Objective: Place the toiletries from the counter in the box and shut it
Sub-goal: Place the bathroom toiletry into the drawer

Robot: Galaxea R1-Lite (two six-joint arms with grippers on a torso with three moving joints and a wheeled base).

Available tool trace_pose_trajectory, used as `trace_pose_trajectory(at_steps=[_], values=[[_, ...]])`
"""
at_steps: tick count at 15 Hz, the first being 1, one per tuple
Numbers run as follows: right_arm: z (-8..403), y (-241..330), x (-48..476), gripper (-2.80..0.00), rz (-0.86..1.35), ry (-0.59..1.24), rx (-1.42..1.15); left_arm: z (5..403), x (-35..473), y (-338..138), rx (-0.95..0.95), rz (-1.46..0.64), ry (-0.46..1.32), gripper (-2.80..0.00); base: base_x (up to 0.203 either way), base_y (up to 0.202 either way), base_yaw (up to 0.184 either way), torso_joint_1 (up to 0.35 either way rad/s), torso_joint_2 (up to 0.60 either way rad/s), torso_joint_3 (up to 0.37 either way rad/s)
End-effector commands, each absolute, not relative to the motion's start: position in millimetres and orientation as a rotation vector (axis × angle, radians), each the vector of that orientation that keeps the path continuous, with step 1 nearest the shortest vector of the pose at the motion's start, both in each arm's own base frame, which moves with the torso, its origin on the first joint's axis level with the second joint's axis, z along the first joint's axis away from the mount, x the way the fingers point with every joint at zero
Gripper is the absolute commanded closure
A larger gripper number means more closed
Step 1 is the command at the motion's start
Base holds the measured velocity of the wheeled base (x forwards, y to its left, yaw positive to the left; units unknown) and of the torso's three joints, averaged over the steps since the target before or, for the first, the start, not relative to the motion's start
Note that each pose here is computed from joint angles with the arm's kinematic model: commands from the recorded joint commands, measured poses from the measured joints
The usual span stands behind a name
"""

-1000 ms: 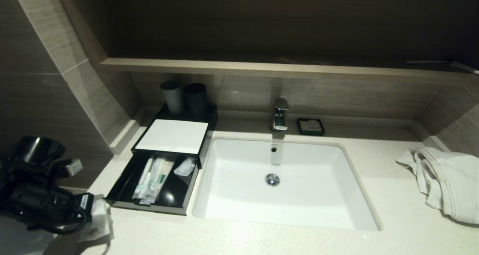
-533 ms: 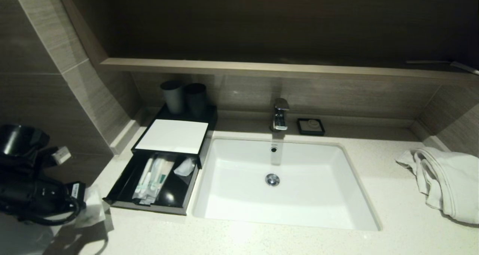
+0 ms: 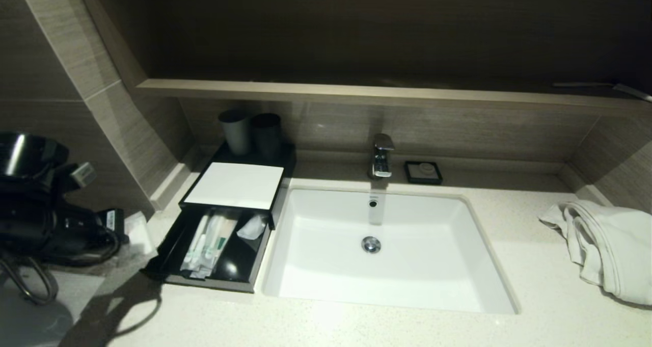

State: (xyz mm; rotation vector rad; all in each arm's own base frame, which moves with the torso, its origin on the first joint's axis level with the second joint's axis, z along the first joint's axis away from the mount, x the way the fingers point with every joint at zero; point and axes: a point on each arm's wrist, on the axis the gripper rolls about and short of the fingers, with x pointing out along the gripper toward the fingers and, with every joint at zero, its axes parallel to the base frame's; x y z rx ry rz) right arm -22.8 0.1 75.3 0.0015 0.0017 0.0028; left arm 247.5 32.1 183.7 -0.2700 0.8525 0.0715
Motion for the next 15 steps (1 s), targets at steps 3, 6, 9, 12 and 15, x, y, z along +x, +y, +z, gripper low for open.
trace_pose_trajectory(at_steps=[3, 6, 9, 12, 15], values=[[75, 0, -23, 0.0, 0.003, 0.002, 0.002, 191, 287, -4, -0.217, -0.051, 0.842, 0.0, 0.0, 0.0, 0.0, 0.0, 0.0, 0.0], [75, 0, -23, 0.0, 0.003, 0.002, 0.002, 181, 306, -26, -0.216, -0.099, 0.87, 0.0, 0.0, 0.0, 0.0, 0.0, 0.0, 0.0], [75, 0, -23, 0.0, 0.003, 0.002, 0.002, 182, 318, -36, -0.213, -0.124, 0.864, 0.0, 0.0, 0.0, 0.0, 0.0, 0.0, 0.0], [75, 0, -23, 0.0, 0.003, 0.002, 0.001, 184, 317, -54, -0.18, -0.176, 0.87, 0.0, 0.0, 0.0, 0.0, 0.0, 0.0, 0.0], [75, 0, -23, 0.0, 0.003, 0.003, 0.001, 171, 325, -65, -0.16, -0.192, 0.915, 0.0, 0.0, 0.0, 0.0, 0.0, 0.0, 0.0]])
